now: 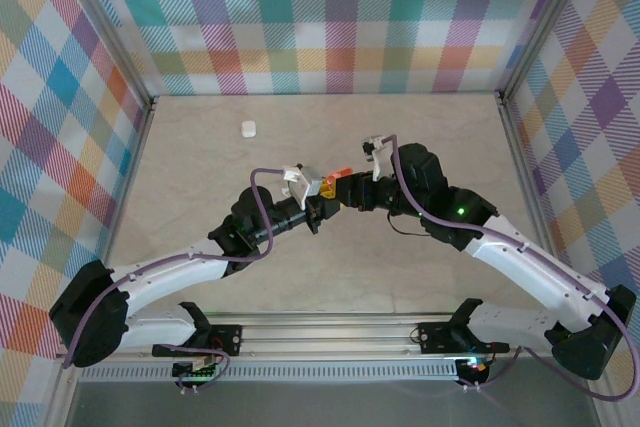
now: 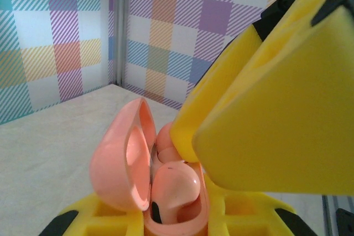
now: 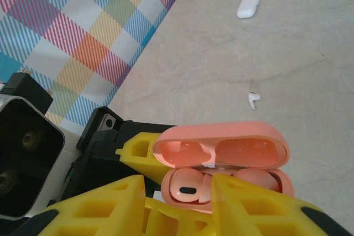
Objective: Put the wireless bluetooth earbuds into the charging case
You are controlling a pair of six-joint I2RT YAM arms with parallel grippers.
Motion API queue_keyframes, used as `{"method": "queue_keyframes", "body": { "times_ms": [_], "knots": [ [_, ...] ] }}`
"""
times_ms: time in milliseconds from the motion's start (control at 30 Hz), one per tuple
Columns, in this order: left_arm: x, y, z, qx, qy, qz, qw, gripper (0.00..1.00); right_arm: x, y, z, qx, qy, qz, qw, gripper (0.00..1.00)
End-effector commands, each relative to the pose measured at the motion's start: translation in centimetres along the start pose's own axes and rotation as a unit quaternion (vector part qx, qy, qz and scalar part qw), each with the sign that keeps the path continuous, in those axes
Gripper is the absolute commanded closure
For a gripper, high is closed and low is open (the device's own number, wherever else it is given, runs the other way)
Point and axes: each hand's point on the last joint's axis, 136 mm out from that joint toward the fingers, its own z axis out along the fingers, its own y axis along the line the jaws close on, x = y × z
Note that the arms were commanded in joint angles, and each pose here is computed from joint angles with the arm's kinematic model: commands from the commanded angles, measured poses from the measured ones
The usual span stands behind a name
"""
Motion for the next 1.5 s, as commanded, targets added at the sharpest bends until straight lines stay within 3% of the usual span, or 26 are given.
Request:
{"method": "queue_keyframes", "body": {
  "times_ms": [0, 367, 533, 667, 1000, 1267, 1467],
  "knots": [
    [-5.1, -1.1, -1.0, 0.009, -0.088, 0.015, 0.996, 1.0, 0.9, -0.5, -0.3, 0.022, 0.027, -0.008, 0.999, 0.62],
    [-2.7, -0.8, -0.5, 0.011, -0.037, 0.003, 0.999, 1.0, -3.0, 3.0, -3.8, -0.007, -0.002, -0.04, 0.999, 0.55],
    [-2.2, -1.1, -0.3, 0.028, -0.013, -0.009, 0.999, 1.0, -3.4, 3.4, -4.1, -0.004, 0.014, -0.061, 0.998, 0.53],
    [-2.2, -2.0, -0.4, 0.058, 0.002, -0.012, 0.998, 1.0, -3.5, 1.4, -3.6, 0.037, 0.05, -0.076, 0.995, 0.51],
    [-2.4, -4.4, -1.0, 0.14, 0.037, -0.009, 0.989, 1.0, -3.0, -3.2, -2.0, 0.044, 0.136, -0.002, 0.99, 0.69],
    [-2.5, -4.3, -1.0, 0.14, 0.048, -0.016, 0.989, 1.0, -0.4, -1.8, -0.4, -0.038, 0.189, 0.023, 0.981, 0.73],
    [-2.7, -3.8, -0.8, 0.134, 0.047, -0.027, 0.99, 1.0, 0.2, -0.9, -1.1, -0.064, 0.19, 0.014, 0.98, 0.73]
  ]
}}
